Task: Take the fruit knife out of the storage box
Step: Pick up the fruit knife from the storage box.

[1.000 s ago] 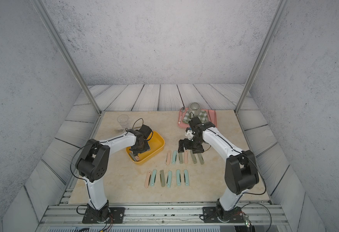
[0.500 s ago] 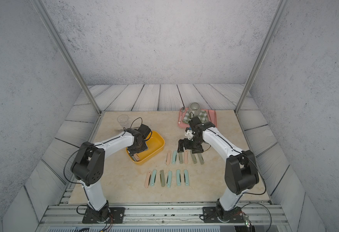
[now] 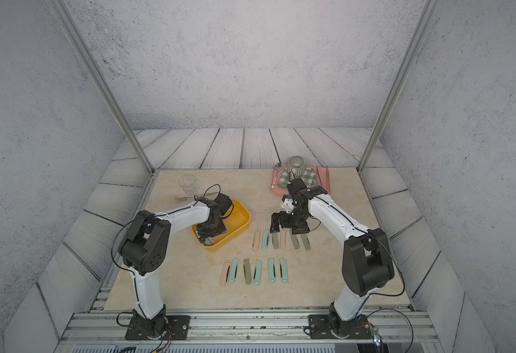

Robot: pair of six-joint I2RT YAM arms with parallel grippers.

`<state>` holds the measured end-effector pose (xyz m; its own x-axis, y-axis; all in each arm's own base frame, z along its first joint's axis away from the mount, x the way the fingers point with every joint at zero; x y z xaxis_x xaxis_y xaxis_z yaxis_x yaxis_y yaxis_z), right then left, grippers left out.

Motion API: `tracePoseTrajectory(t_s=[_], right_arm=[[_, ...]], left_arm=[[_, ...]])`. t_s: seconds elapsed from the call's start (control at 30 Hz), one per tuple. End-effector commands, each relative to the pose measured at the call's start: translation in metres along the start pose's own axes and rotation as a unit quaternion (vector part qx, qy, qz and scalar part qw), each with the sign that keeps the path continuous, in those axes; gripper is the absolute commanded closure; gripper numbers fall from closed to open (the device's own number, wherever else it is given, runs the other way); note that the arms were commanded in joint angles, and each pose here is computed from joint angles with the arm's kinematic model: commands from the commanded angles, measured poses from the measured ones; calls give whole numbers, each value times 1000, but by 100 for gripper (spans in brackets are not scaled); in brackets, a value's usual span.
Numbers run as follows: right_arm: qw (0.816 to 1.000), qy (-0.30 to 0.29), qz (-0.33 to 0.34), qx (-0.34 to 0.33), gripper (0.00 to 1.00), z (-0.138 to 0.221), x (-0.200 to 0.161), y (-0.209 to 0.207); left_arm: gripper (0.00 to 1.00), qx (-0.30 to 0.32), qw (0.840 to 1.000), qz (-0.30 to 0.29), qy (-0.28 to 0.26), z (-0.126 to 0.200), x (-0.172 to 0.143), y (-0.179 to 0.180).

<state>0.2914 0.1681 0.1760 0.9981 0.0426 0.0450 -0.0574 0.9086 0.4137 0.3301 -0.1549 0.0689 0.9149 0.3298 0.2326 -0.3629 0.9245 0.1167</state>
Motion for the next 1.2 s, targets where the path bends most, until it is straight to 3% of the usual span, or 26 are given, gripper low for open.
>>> tracePoseTrajectory(t_s=[0.0,0.13,0.33,0.5,0.9,1.17], right_arm=[[1000,7,-4,-6,1,-4,-1,-5],[1000,9,-5,-7,1,-4,-1,-5],[1000,7,-6,-8,1,-3,0,-5],[1000,7,-6,-7,1,-3,1,-4],[1000,12,-7,1,1,-5,3,-2],[1000,14,-9,3,1,-6,2,-2]], left_arm=[[27,2,1000,-10,20,-15,-7,0],[33,-10,1000,-17,8,-9,-4,-3],[49,-16,999,-35,-7,-3,-2,-7],[68,-18,998,-52,-16,-1,0,-10],[71,-28,995,-88,-34,1,5,-18],[55,-21,995,-95,-25,-4,1,-19]])
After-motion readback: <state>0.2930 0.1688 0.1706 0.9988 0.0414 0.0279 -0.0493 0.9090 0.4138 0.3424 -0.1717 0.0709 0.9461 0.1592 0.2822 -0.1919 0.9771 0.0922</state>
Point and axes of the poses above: each gripper's point midway between its finger pads, its own z axis back along the fingers, its own y axis along the line the jaws close on, x = y × z, the point moved 5 cm from there along z, back along the fingers, and after that the axes turned 7 degrees about -z, right-handed, at the moved point
